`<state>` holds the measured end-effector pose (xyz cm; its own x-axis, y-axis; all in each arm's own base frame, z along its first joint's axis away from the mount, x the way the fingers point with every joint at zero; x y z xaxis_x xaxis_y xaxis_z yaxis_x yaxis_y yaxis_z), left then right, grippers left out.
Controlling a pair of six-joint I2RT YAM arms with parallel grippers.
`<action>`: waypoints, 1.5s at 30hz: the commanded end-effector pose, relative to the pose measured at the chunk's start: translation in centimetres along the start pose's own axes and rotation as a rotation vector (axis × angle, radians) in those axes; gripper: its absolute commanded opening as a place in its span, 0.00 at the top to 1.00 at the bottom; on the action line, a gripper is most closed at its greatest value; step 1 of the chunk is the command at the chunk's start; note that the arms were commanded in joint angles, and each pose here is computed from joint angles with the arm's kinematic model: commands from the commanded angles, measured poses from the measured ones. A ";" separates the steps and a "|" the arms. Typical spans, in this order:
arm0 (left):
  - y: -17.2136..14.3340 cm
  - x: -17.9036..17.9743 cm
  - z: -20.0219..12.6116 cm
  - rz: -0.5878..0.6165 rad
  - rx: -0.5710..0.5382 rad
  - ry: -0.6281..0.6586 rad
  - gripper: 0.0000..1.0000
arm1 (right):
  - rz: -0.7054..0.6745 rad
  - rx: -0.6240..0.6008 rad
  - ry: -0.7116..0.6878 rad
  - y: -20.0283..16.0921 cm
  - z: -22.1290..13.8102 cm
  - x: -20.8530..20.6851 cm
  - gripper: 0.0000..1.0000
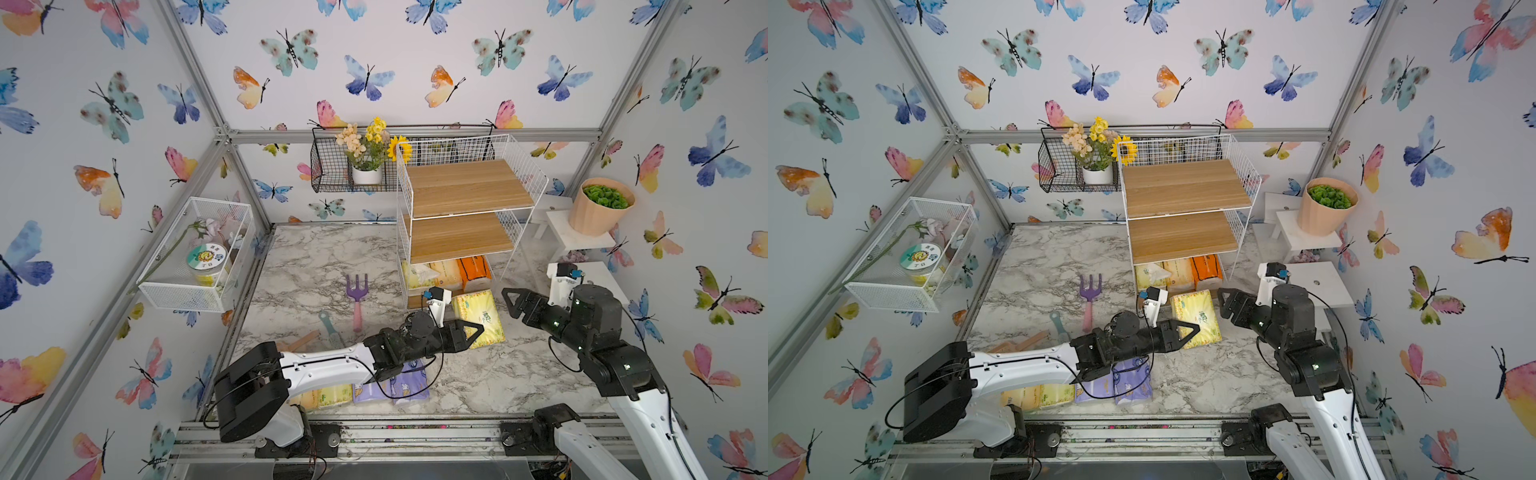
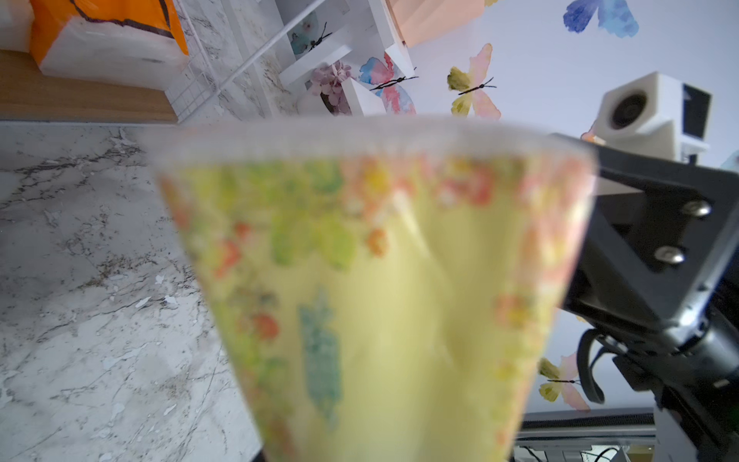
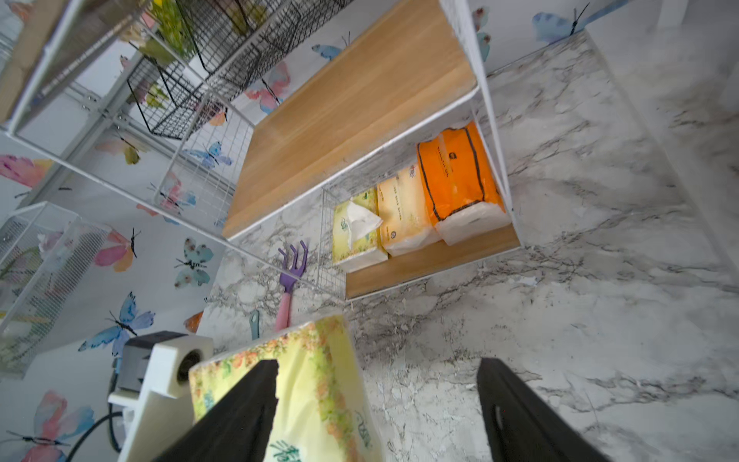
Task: Remove the tissue boxes from the shelf
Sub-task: Pick up a box of tissues from the shelf.
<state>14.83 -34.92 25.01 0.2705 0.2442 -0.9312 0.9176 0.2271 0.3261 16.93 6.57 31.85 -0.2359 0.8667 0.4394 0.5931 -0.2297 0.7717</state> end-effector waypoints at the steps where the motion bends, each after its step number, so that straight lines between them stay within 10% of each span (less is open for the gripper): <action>1: 0.1 -1.9 -1.8 0.102 0.052 -0.177 0.67 | 0.000 0.099 0.177 -1.9 0.7 0.8 0.16; 14: 0.3 -2.0 -4.1 0.112 0.114 -0.337 0.66 | 0.024 0.178 0.542 -5.1 2.3 1.8 0.17; 25: 0.0 -1.9 -3.7 0.068 0.179 -0.416 0.62 | 0.033 0.186 0.675 -5.4 2.2 2.4 0.42; 40: 0.8 0.6 -4.4 0.002 0.062 -0.281 0.12 | 0.070 0.178 0.662 -6.2 2.6 1.9 0.77; 45: 1.9 3.1 -6.2 -0.050 -0.095 -0.095 0.09 | 0.078 0.211 0.510 -7.3 3.2 0.5 0.82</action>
<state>14.50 -29.58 23.78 0.2846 0.0537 -0.9571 0.9401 0.1798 0.2897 14.99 10.54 26.03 -0.5406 0.4303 0.7229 0.7460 -0.1520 0.6484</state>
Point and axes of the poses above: each gripper's point midway between its finger pads, its own z axis out along the fingers, its own x axis along the line the jaws close on, y = z × x, the point moved 9 cm from there along -z, back along the fingers, and after that the axes turned 8 degrees about -z, right-handed, at the moved point
